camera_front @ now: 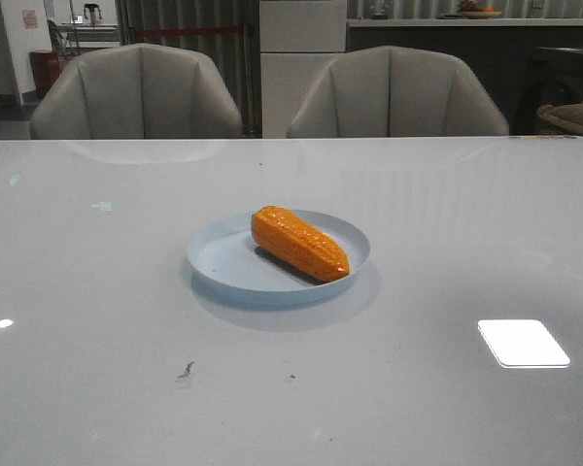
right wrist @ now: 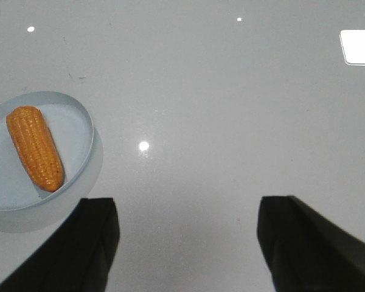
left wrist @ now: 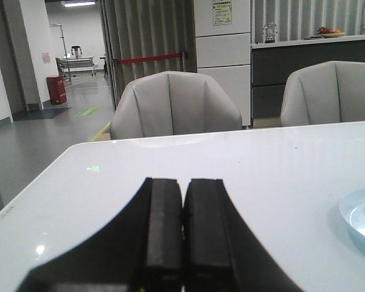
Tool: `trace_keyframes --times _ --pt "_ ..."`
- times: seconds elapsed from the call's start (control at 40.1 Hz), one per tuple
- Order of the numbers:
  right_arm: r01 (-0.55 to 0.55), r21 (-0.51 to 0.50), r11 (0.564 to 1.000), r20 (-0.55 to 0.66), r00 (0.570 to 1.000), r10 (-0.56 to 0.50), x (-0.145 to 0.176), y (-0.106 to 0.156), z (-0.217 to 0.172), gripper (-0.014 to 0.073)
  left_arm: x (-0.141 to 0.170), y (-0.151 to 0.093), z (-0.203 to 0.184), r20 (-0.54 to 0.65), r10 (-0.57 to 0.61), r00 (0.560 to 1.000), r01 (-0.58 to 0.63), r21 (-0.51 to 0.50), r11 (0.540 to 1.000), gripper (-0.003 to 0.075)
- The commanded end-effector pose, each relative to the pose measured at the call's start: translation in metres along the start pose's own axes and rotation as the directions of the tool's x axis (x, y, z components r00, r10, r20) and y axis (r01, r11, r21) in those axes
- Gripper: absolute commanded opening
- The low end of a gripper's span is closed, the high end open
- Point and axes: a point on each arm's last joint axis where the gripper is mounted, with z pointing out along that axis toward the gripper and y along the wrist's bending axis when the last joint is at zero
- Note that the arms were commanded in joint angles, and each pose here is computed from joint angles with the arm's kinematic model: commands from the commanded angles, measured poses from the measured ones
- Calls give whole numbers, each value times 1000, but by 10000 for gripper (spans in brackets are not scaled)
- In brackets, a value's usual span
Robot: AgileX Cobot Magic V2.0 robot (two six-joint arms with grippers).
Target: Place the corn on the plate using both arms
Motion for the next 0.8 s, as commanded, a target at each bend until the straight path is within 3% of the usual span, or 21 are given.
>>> trace_keyframes --times 0.0,0.772 --pt "-5 1 1000 115 993 5 -16 0 -8 582 5 -1 0 47 -6 999 6 6 1000 94" --pt "8 8 1000 119 993 -9 -16 0 -9 582 5 -1 0 47 -6 999 6 6 1000 94"
